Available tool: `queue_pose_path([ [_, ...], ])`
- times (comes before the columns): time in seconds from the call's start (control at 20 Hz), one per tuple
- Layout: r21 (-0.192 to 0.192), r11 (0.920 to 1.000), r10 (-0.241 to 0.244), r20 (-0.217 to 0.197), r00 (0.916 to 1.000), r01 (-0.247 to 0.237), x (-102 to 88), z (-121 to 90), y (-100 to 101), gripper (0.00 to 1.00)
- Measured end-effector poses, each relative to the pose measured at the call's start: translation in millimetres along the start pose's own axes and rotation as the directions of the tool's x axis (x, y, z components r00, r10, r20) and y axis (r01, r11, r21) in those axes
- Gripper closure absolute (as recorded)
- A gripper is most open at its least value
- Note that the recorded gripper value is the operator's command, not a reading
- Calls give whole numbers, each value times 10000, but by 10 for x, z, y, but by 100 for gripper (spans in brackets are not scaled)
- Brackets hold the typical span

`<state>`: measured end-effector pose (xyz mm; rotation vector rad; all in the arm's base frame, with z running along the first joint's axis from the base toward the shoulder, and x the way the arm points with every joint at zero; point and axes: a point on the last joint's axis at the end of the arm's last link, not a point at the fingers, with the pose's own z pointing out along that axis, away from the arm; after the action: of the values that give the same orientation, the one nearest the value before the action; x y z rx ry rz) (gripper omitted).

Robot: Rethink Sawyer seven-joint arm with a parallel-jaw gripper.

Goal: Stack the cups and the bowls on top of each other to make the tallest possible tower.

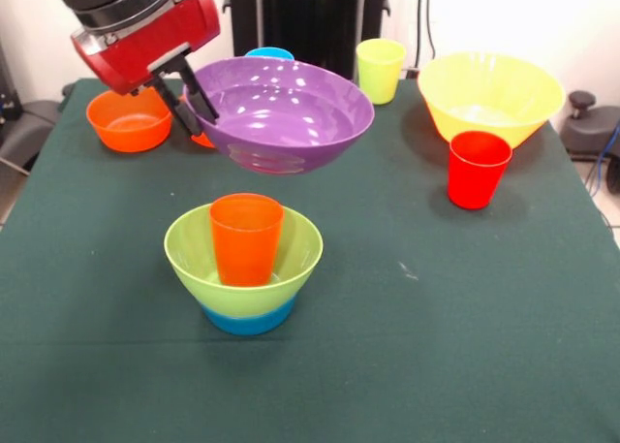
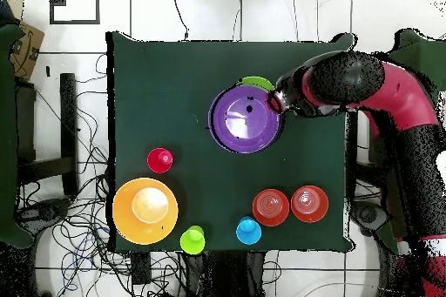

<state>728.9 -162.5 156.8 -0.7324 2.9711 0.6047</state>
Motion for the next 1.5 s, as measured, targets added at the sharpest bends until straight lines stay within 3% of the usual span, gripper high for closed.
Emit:
queue_pose_path([
  [0.65, -495, 9981, 393, 249, 9989, -381, 44, -66, -280, 100],
  [1.5, -557, 9984, 95, 542, 9985, -65, -107, -170, -181, 100],
])
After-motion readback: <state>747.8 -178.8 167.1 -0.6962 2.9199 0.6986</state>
